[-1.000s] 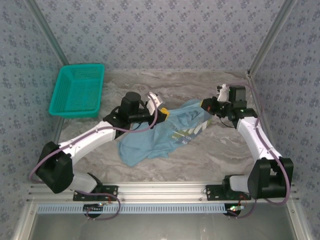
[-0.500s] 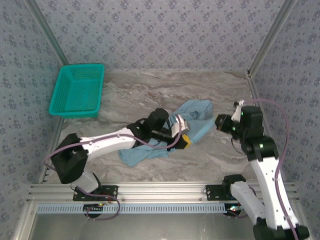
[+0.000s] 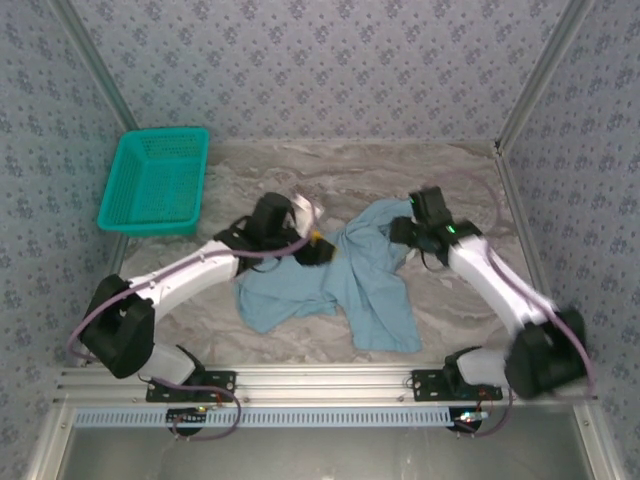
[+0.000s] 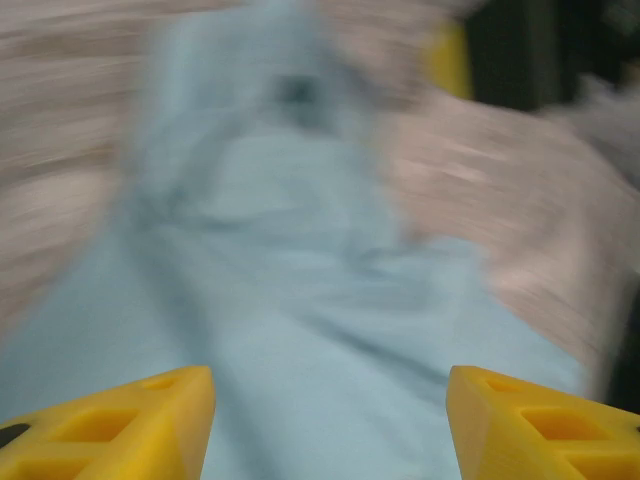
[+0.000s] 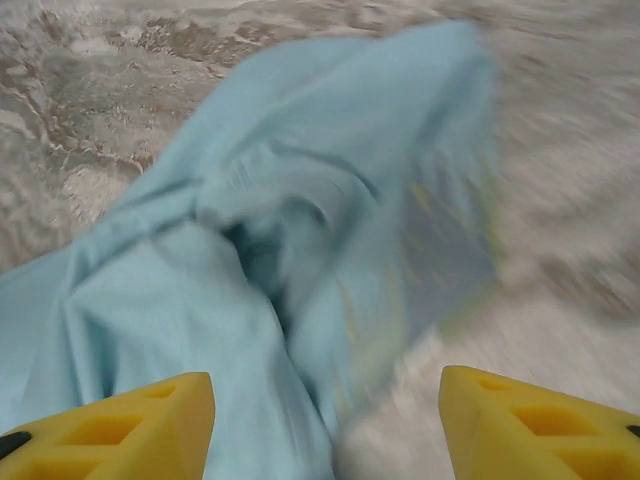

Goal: Fold the inside-out t-shirt

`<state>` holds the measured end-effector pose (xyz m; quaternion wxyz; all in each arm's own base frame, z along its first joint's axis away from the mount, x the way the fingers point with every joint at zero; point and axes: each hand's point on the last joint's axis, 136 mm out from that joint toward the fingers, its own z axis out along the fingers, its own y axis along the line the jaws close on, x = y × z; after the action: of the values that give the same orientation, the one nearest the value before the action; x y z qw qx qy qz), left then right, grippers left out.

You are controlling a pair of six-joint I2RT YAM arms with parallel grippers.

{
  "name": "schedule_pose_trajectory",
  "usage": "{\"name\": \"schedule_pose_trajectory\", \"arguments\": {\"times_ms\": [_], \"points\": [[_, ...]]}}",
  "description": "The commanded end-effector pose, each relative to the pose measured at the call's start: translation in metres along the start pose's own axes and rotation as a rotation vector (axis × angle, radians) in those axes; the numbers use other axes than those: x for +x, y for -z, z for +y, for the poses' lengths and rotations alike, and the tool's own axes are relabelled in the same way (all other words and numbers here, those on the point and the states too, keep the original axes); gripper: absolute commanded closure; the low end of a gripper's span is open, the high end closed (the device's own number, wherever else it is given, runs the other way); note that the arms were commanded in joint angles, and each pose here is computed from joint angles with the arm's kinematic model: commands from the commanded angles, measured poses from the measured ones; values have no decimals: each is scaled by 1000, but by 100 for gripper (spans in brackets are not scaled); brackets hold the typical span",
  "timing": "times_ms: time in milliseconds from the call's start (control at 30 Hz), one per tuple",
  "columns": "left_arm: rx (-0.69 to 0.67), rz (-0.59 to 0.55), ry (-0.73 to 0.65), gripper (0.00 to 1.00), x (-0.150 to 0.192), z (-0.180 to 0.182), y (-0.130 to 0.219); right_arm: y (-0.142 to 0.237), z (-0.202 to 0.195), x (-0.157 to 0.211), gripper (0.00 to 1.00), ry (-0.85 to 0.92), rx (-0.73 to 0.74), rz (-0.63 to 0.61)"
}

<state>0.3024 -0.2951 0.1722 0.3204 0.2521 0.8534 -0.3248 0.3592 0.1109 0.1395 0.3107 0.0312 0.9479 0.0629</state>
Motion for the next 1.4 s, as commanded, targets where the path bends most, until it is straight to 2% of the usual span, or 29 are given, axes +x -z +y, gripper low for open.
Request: {"name": "schedule_pose_trajectory", "arguments": {"times_ms": [0, 133, 267, 333, 400, 500, 600, 667, 700, 733, 867, 933, 1000, 1067, 1167, 1300, 1333, 1367], "points": [[-401, 119, 312, 33, 55, 99, 24, -39, 33, -33, 34, 112, -86, -14], [-492, 208, 431, 29, 95, 135, 31, -84, 43, -44, 25, 159, -40, 52], [-431, 300, 477, 29, 117, 134, 11, -113, 38, -29, 20, 191, 42, 131], [-399, 329, 489, 31, 125, 132, 2, -125, 30, -21, 21, 192, 76, 165], [-368, 346, 503, 36, 130, 129, -4, -134, 23, -18, 27, 180, 94, 195], [-296, 342, 521, 48, 127, 121, -15, -142, 21, -19, 46, 155, 88, 210], [-257, 318, 525, 73, 117, 119, -21, -143, 21, -34, 73, 137, 55, 183], [-260, 265, 523, 94, 98, 124, -21, -131, 25, -63, 91, 142, 10, 119], [-267, 225, 521, 98, 85, 129, -18, -121, 27, -81, 96, 151, -6, 70], [-283, 165, 518, 100, 67, 135, -12, -107, 30, -103, 100, 168, -26, 11], [-369, -119, 455, 100, -22, 147, 42, -25, 47, -187, 100, 214, -171, -214], [-426, -259, 415, 100, -58, 146, 81, 20, 52, -213, 100, 222, -256, -307], [-481, -383, 371, 100, -80, 140, 120, 66, 60, -225, 100, 242, -365, -383], [-542, -476, 339, 100, -84, 135, 154, 109, 71, -219, 100, 290, -464, -435], [-570, -496, 325, 100, -52, 131, 169, 145, 77, -186, 95, 314, -545, -470], [-564, -302, 399, 98, 39, 137, 141, 123, 58, -105, 81, 154, -547, -335], [-559, -242, 445, 93, 69, 139, 132, 101, 45, -69, 73, 83, -504, -250], [-527, -197, 482, 82, 92, 136, 124, 83, 29, -38, 69, 2, -434, -182]]}}
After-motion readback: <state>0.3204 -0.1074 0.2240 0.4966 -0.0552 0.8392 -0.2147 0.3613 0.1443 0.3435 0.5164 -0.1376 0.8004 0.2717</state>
